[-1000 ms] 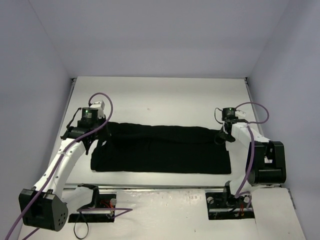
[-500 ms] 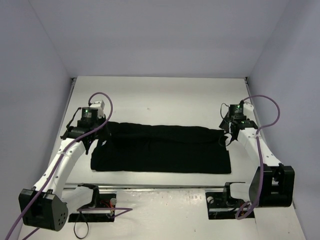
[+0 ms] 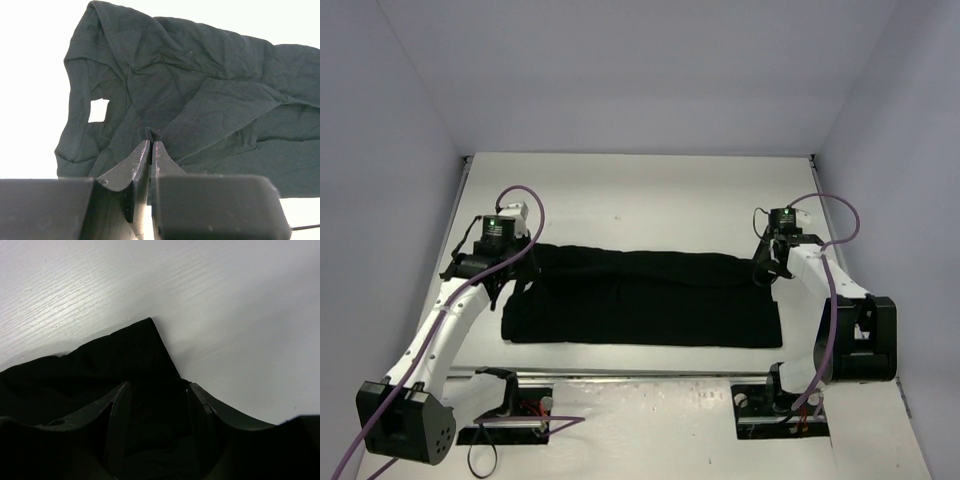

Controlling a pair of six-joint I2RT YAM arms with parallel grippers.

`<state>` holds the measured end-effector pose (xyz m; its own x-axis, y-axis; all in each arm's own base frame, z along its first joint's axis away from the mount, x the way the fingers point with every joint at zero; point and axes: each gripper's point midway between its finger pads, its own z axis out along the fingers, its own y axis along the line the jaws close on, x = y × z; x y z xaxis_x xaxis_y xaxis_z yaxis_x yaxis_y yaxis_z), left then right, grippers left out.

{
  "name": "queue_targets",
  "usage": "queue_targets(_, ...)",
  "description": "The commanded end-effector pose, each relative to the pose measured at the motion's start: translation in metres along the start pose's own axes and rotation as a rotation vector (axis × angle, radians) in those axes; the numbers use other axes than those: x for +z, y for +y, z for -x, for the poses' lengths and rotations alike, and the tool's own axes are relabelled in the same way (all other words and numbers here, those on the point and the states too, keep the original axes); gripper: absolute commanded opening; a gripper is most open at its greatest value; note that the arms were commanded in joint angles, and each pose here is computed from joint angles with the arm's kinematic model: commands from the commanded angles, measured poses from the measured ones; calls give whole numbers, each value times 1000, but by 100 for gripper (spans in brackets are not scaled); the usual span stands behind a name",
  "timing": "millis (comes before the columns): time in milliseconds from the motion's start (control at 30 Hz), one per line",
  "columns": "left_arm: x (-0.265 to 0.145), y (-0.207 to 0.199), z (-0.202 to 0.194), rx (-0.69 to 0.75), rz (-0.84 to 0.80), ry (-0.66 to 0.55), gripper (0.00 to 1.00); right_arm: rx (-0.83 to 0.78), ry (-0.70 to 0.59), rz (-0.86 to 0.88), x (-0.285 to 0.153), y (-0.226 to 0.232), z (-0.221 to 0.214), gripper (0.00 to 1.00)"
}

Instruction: Fold and stack the t-shirts

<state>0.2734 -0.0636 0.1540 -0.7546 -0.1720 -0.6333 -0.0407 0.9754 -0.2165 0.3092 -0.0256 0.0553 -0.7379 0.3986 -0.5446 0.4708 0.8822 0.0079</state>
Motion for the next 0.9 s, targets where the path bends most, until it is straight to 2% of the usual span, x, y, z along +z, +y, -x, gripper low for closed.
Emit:
queue_targets(0, -10, -3, 17, 17, -7, -68, 0, -10, -33, -14, 4, 2, 17, 46)
queue_targets(367, -5, 3, 8, 19, 12, -47, 0, -61, -38, 8, 18, 15, 33, 39)
queue_targets(867, -5, 3, 4, 14, 11, -41, 0, -62, 9, 14, 44, 12, 33, 37)
